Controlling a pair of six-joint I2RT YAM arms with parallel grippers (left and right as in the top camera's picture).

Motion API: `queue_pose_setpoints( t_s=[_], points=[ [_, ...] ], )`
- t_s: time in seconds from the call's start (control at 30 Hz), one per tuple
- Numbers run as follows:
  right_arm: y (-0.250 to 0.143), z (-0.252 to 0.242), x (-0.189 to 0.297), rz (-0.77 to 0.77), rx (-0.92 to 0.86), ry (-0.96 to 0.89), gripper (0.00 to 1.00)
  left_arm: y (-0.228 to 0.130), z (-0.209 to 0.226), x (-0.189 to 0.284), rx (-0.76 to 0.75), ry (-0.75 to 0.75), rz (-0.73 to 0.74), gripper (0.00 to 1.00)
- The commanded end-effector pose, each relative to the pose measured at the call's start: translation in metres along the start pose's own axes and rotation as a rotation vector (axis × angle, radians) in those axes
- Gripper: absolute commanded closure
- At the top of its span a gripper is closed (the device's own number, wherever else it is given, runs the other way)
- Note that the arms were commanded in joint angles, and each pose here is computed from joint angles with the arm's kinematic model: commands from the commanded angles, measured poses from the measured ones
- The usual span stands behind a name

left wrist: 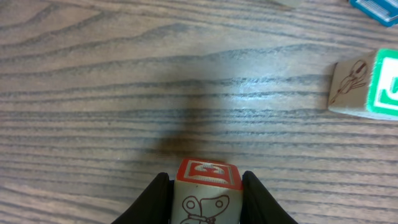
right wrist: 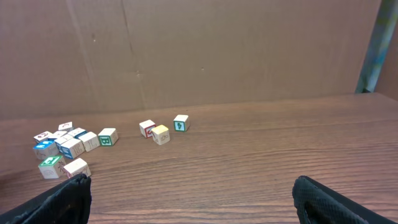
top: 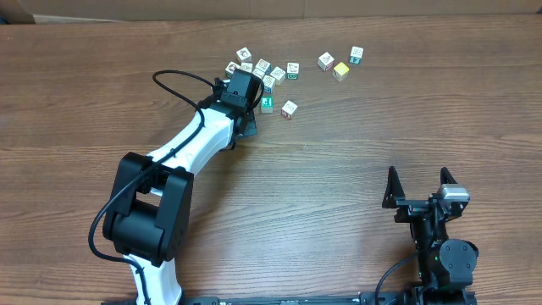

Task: Form a horizontal line
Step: 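Move the held block right of the cluster and lower it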

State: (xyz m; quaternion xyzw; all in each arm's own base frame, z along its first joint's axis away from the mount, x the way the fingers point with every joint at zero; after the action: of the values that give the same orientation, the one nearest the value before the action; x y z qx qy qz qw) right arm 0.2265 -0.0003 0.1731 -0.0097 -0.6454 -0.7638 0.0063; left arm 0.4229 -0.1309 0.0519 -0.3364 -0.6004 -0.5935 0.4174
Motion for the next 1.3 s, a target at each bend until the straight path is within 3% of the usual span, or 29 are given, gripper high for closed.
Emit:
queue_pose_setpoints(
  t_s=[0.0,0.13,0.7,1.07,1.27],
  points=[
    [-0.003,0.001,0.0,0.0,0.004,0.009,0.0,0.014,-0.006,0.016,-0.02,-0.053,-0.045,0.76],
    [-0.003,0.001,0.0,0.0,0.004,0.009,0.0,0.011,-0.022,0.018,-0.028,-0.121,-0.034,0.77],
    [-0.003,0.001,0.0,0.0,0.004,0.009,0.0,0.002,-0.054,0.027,-0.039,-0.164,-0.054,0.76],
    [-0.003,0.001,0.0,0.0,0.004,0.009,0.0,0.003,-0.019,0.025,-0.046,0.044,-0.079,0.76],
    [-0.003,0.001,0.0,0.0,0.004,0.009,0.0,0.005,-0.007,0.023,-0.027,0.078,-0.073,0.75]
  ],
)
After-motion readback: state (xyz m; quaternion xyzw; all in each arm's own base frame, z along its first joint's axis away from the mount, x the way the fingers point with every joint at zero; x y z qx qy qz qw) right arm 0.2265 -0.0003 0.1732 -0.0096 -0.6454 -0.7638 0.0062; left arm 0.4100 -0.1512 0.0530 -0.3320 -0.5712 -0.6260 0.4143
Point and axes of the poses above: each gripper's point midway between its finger pads, its own x axis back along the fingers, its own z axis along the line the jaws close on, y = z × x, the point moved 2 cm from there along x, back along the fingers, and after that the axes turned 5 degrees about -x, right-handed, at the moved point
